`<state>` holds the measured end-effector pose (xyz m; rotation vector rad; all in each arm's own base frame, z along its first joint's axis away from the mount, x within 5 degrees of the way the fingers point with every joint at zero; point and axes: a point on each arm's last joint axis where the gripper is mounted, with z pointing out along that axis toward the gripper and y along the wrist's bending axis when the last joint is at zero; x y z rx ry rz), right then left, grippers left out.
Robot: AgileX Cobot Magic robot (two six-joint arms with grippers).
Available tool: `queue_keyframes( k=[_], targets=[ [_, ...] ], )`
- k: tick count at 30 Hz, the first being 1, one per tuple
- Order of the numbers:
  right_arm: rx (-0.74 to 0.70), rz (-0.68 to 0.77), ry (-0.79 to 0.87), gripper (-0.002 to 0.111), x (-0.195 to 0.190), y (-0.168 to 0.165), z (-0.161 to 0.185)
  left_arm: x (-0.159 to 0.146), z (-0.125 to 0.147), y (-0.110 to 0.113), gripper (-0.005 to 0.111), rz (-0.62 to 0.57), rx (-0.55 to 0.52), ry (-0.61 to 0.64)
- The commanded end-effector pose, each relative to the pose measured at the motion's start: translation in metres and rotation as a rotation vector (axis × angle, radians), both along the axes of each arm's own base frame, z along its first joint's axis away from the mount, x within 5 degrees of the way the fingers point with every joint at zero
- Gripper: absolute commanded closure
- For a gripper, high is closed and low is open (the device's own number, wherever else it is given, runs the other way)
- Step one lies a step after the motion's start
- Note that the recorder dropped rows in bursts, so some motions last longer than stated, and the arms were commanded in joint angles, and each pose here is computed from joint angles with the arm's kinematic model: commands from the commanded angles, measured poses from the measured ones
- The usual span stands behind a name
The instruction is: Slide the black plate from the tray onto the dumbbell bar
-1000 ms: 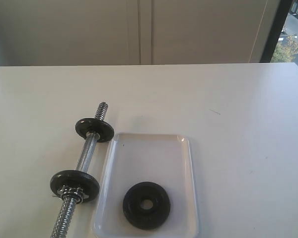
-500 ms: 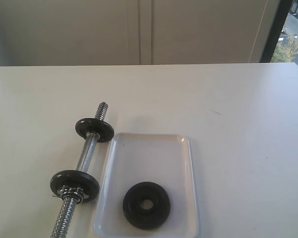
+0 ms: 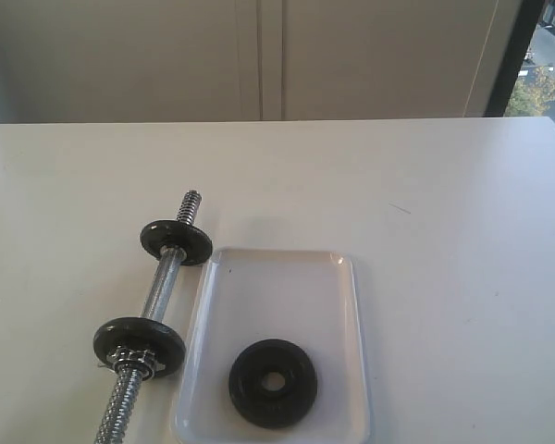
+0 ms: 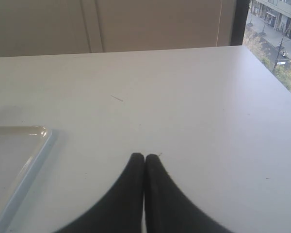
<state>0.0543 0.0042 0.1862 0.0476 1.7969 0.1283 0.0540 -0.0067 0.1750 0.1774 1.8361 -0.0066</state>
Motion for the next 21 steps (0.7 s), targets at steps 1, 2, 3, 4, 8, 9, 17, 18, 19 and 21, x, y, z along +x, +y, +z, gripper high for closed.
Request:
queue_keyframes(
  k=[1,2,3,4,8,9,17,18,19,21],
  targets=[
    [0.005,-0.002,-0.015,0.108,0.000,0.000,0.000,0.003,0.016,0.002,0.107,0.014,0.045,-0.196],
    [0.005,-0.002,-0.015,0.108,0.000,0.000,0.000,0.003,0.021,0.002,0.107,0.021,0.042,-0.248],
    [0.005,-0.002,-0.015,0.108,0.000,0.000,0.000,0.003,0.024,0.003,0.107,0.026,0.040,-0.280],
    [0.005,-0.002,-0.015,0.108,0.000,0.000,0.000,0.003,0.027,0.003,0.107,0.030,0.038,-0.313],
    [0.005,-0.002,-0.015,0.108,0.000,0.000,0.000,0.001,0.044,0.005,0.107,0.057,0.023,-0.507],
    [0.005,-0.002,-0.015,0.108,0.000,0.000,0.000,0.000,0.048,0.005,0.107,0.062,0.017,-0.546],
    [0.005,-0.002,-0.015,0.108,0.000,0.000,0.000,-0.010,0.072,0.009,0.107,0.074,-0.224,-0.818],
    [0.005,-0.002,-0.015,0.108,0.000,0.000,0.000,-0.011,0.073,0.009,0.107,0.075,-0.225,-0.832],
    [0.005,-0.002,-0.015,0.108,0.000,0.000,0.000,-0.012,0.075,0.010,0.107,0.074,-0.239,-0.865],
    [0.005,-0.002,-0.015,0.108,0.000,0.000,0.000,-0.017,0.081,0.011,0.107,0.062,-0.311,-0.943]
  ],
)
